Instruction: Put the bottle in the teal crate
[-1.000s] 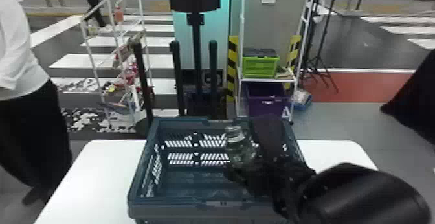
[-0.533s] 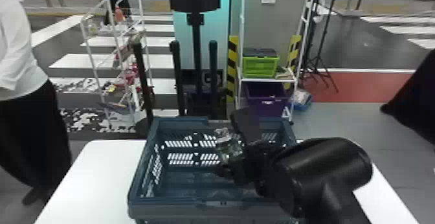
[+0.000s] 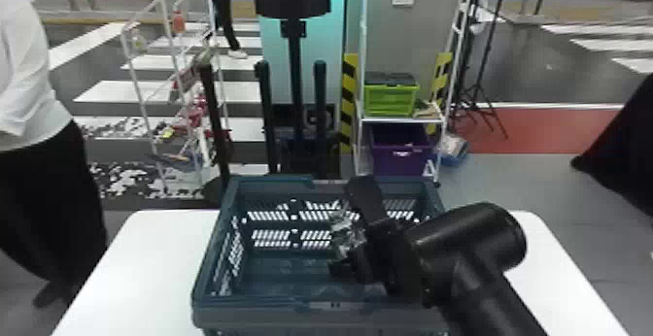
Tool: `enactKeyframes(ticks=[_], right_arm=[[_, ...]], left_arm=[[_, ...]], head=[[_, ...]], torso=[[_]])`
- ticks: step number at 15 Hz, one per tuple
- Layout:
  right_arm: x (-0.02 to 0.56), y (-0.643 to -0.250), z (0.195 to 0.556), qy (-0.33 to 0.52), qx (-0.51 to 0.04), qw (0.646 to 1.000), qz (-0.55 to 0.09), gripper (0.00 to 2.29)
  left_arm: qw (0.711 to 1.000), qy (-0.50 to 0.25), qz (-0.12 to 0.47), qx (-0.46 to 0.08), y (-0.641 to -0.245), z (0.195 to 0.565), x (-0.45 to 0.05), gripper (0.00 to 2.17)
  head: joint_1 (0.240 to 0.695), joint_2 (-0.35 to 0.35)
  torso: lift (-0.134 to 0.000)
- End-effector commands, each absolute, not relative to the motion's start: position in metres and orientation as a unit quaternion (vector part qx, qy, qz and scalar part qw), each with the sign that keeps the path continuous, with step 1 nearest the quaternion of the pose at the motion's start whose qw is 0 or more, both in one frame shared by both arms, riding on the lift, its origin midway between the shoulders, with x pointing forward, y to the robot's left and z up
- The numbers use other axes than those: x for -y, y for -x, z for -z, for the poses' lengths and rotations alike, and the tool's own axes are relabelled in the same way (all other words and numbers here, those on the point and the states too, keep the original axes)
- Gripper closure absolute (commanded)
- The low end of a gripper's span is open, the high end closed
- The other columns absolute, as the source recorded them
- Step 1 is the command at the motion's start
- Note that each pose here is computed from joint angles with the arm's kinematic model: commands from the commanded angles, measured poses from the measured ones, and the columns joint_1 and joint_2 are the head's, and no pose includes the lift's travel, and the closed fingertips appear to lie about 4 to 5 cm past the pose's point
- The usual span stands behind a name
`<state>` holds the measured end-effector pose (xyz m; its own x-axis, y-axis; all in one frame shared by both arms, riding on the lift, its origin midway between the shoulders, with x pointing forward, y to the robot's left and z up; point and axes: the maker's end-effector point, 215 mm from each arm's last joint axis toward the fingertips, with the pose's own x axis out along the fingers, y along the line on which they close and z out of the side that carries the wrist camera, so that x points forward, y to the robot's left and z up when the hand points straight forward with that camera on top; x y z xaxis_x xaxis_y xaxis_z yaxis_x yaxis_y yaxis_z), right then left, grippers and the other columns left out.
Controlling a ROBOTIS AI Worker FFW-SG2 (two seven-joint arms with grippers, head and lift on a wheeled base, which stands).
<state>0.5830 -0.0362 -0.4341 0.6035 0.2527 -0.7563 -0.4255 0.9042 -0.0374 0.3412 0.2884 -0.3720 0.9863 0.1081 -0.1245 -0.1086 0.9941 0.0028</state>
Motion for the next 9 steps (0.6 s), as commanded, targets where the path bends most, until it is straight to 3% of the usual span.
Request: enactKeyframes(ticks=[1,4,5,6,9], right_arm=[[0.034,-0.584,0.438,0.106,-0.403,0.888,-0.193,1.69],[0.026,-0.588,0.433,0.095,-0.391,0.893,-0.202,1.0],[0.025,-0.587,0.434,0.093,-0.392,0.892,-0.203,0.45],[0.024,-0.588,0.431,0.092,-0.39,0.893,-0.204,0.06],[0.021,-0.585,0.429,0.088,-0.386,0.894,-0.207,0.04]], left_arm=[[0.997,0.002,-0.055,-0.061,-0.341,0.371,-0.289,0.13],[0.997,0.001,-0.056,-0.062,-0.341,0.372,-0.29,0.13],[0.997,0.002,-0.056,-0.061,-0.341,0.371,-0.29,0.13],[0.997,0.001,-0.056,-0.06,-0.341,0.371,-0.291,0.13],[0.997,0.003,-0.056,-0.058,-0.341,0.369,-0.291,0.13]], head=[[0.499,0.0],[0.499,0.0],[0.499,0.0],[0.499,0.0],[0.499,0.0]], torso=[[0.0],[0.0],[0.0],[0.0],[0.0]])
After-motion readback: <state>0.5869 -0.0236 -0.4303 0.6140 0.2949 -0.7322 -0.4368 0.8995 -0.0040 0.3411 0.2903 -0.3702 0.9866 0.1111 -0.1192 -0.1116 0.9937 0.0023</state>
